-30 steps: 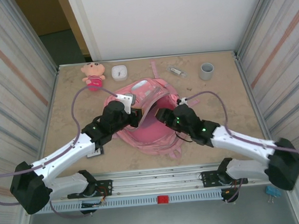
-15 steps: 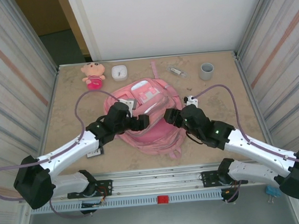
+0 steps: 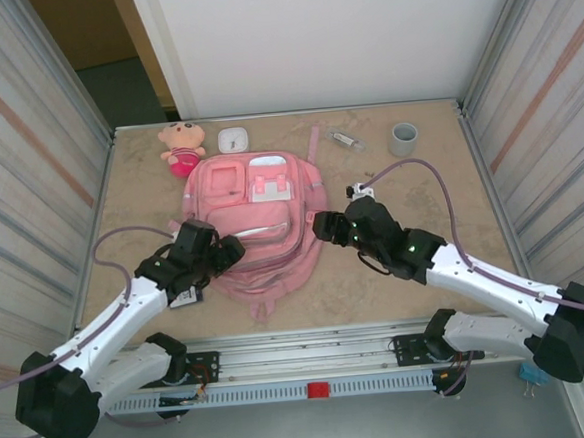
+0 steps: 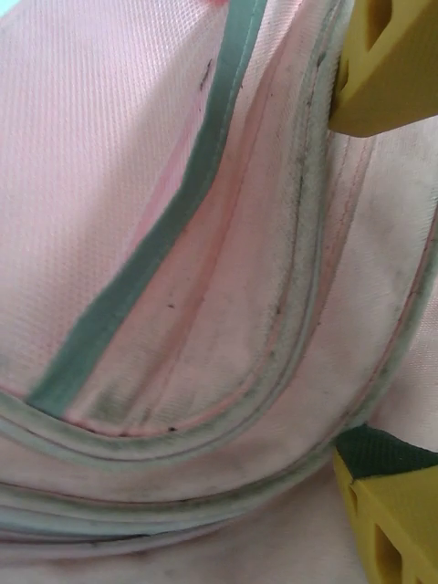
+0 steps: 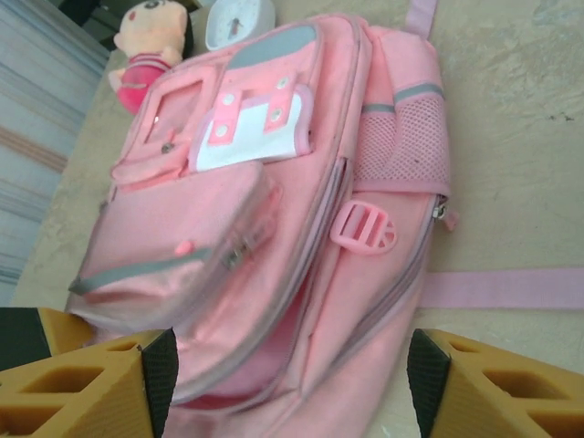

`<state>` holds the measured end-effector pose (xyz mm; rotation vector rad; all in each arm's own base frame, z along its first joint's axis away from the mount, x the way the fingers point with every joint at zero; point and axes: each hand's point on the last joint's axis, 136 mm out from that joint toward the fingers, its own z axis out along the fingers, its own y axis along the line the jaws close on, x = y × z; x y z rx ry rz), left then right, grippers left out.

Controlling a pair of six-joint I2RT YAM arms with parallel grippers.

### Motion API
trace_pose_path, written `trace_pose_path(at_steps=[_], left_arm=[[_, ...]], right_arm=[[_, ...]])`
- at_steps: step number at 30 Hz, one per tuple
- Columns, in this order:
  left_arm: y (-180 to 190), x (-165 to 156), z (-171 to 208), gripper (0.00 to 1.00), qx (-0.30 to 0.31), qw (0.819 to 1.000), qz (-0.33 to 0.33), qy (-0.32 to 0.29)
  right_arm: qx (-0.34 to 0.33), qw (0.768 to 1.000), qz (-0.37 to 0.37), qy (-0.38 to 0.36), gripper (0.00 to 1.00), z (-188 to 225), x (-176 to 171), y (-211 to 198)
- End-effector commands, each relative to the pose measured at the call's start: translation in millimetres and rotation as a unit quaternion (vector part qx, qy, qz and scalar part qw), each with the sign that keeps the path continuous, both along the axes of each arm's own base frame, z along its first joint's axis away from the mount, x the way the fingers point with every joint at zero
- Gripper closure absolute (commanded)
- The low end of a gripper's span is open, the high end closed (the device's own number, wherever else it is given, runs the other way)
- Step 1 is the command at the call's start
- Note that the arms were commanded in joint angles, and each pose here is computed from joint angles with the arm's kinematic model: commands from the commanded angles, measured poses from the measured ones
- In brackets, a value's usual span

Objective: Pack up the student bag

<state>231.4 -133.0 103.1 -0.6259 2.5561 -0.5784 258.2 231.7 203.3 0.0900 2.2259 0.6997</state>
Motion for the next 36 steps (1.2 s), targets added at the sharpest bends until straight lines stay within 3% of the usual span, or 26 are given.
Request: trace_pose_path(at_steps=[1, 12, 16, 23, 27, 31, 36], left_arm=[[-19, 9, 8, 0.16, -0.040, 0.999, -0.017, -0.014], [-97, 4, 21, 0.12, -0.026, 0.985, -0.170, -0.027], [-113, 2, 22, 0.09, -0.043, 0.983, -0.178, -0.014], [-87, -6, 25, 0.09, -0.041, 0.992, -0.116, -0.006], [-51, -18, 15, 0.09, -0.045, 0.998, -0.033, 0.028], [-16, -27, 4, 0.10, -0.045, 0.997, 0.047, 0.046], [24, -36, 6, 0.09, -0.002, 0.990, 0.129, 0.057]], right_arm=[[0.018, 0.999, 0.024, 0.024, 0.30, -8, 0, 10], [0.057, 0.989, 0.104, 0.087, 0.25, -31, 1, 48], [0.061, 0.984, 0.125, 0.111, 0.26, -45, 4, 65], [-0.022, 0.978, 0.051, 0.199, 0.33, -125, 13, 28], [-0.040, 0.973, 0.021, 0.224, 0.35, -151, 16, -1], [-0.055, 0.975, 0.001, 0.214, 0.33, -143, 20, -26], [-0.053, 0.984, -0.033, 0.166, 0.29, -104, 29, -63]])
